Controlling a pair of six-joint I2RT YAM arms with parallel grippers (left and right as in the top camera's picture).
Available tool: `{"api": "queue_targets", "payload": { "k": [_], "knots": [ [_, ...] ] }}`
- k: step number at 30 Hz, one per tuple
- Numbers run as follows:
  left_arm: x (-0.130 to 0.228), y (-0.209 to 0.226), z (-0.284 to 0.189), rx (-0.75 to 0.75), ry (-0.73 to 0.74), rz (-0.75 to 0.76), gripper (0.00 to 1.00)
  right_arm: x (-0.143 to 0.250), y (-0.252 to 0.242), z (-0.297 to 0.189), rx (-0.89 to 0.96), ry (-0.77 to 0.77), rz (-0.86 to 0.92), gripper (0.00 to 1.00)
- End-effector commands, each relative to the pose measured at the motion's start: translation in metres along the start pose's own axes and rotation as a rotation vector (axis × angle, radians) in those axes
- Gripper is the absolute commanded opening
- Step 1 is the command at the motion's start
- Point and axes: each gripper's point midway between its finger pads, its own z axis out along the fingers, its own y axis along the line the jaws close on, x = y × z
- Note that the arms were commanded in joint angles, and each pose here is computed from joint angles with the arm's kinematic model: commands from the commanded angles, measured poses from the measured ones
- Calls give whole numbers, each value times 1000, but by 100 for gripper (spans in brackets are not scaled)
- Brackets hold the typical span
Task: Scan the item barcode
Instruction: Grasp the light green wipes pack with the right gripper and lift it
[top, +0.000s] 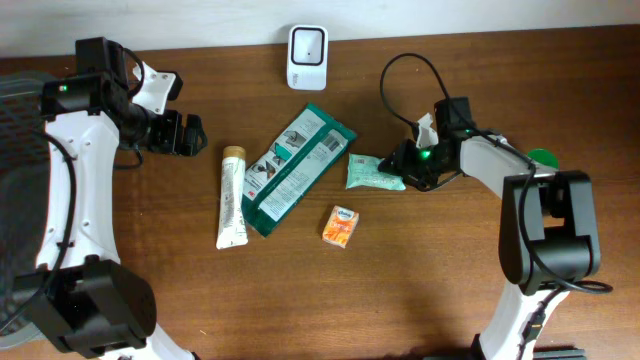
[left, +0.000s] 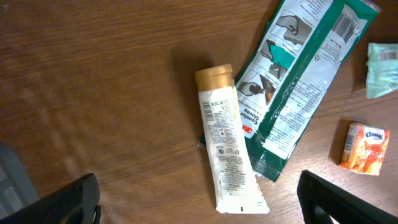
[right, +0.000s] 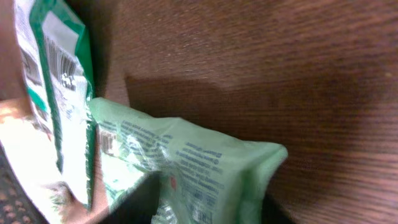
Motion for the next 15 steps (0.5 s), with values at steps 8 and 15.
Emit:
{"api": "queue_targets", "payload": {
  "k": [8,15],
  "knots": [
    [-5,-3,-11,4,-34,16,99,23,85,-100,-315,-52,-358,4],
    [-5,-3,-11,4,-34,17,99,70,129,-202,-252,-242,-464,4]
  ]
}}
